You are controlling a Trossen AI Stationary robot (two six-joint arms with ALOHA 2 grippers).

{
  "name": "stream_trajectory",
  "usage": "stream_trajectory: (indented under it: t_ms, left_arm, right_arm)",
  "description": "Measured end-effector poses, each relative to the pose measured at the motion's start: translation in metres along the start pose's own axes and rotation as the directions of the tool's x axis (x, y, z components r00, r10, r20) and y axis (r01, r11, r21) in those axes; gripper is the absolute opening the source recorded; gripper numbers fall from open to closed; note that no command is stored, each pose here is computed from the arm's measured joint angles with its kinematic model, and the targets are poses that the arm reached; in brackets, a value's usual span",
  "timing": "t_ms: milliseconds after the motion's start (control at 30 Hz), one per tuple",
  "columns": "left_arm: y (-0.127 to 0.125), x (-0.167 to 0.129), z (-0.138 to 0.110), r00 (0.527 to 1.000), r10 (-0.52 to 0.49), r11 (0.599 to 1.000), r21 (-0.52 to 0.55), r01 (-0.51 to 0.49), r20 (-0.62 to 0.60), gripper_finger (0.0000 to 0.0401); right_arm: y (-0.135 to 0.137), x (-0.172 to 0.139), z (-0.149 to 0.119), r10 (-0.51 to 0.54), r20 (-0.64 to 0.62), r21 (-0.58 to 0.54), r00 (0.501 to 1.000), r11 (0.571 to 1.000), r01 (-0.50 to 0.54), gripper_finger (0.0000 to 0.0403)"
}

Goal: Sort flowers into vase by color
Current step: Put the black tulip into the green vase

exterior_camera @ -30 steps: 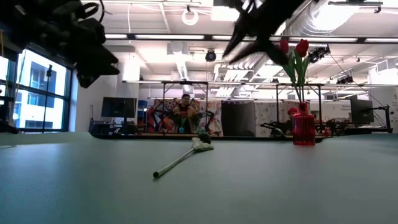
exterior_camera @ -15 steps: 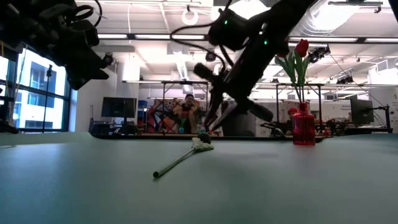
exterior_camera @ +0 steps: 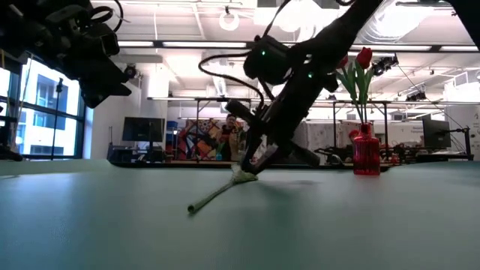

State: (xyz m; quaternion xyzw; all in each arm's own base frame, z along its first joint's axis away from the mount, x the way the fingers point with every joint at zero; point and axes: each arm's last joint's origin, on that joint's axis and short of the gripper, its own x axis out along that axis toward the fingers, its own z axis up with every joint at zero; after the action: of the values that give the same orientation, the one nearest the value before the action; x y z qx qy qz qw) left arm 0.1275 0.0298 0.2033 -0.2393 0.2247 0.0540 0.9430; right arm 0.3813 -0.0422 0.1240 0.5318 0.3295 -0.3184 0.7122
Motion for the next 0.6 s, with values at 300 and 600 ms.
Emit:
stream_trajectory:
  t_ms: [300,600]
  left_arm:
    - [0.0,0.0,0.0,1.0,0.003,1.0,-0.012,-0.003,0.002,0.0126]
    - [0.001,0.0,0.001,0.999,0.041,0.999,-0.001,-0.041,0.017,0.0126]
  right_arm:
    - [-0.004,0.002,0.007,-0.001,-0.037,-0.052,0.999,0.999,-0.001,0.0034]
    - [0.033,-0.047,0.011,0.164,0.021,-0.177,0.986,0.971,-0.158,0.0003]
